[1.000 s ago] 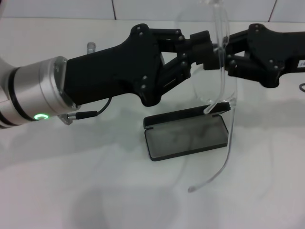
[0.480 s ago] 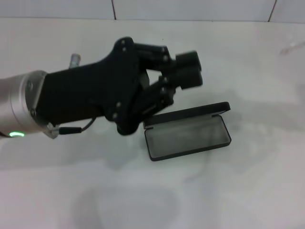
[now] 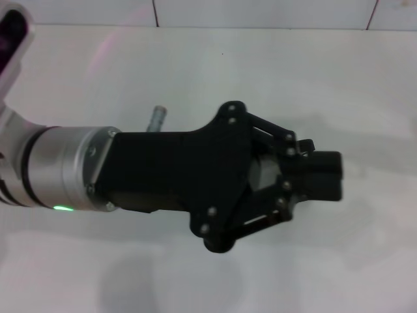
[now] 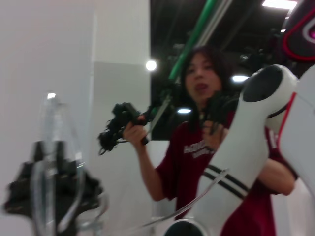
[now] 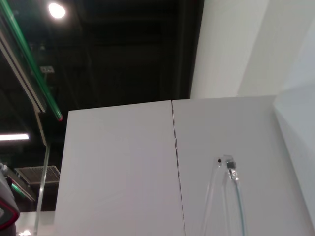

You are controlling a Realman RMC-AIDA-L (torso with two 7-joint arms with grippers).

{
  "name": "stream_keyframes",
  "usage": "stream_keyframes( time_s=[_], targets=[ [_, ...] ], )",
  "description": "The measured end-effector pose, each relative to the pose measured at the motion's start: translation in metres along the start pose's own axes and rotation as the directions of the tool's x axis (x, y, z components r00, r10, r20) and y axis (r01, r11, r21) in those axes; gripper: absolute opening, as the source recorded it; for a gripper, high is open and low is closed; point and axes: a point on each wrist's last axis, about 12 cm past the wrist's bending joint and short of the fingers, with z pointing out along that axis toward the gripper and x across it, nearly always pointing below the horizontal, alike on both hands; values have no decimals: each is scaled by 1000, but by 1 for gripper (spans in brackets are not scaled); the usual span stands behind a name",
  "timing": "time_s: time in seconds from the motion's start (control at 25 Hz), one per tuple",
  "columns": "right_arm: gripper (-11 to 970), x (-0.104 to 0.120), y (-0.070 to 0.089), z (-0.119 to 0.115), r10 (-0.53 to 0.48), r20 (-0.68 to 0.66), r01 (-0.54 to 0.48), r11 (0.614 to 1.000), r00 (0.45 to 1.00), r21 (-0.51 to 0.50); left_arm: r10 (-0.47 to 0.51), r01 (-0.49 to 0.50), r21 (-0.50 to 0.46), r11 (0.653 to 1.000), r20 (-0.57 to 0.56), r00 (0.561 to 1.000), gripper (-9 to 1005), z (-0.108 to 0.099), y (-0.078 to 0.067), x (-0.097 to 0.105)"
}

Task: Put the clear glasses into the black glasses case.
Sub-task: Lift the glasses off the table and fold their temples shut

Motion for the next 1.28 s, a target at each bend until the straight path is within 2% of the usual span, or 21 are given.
stream_keyframes(
  time_s=[0.2,0.36,0.8,1.08,1.28],
  targets=[
    [118,19,-7,14,0,-10,0,1000,1000,-2,16,-17,37,999,32,999,73,10,3,0],
    [118,30,-12,22,17,-75,-17,1000,997,8,37,-39,35,999,59,998,70,12,3,-3],
    [118,46,-13,25,39,-172,-36,999,984,19,80,-81,9,997,106,991,67,10,7,-10],
    [117,56,-13,27,49,-235,-48,999,971,9,55,-51,-38,998,122,991,67,7,15,-2],
    [117,61,-12,33,56,-267,-66,997,962,-27,42,-29,-105,994,123,991,67,-2,22,6]
  ],
)
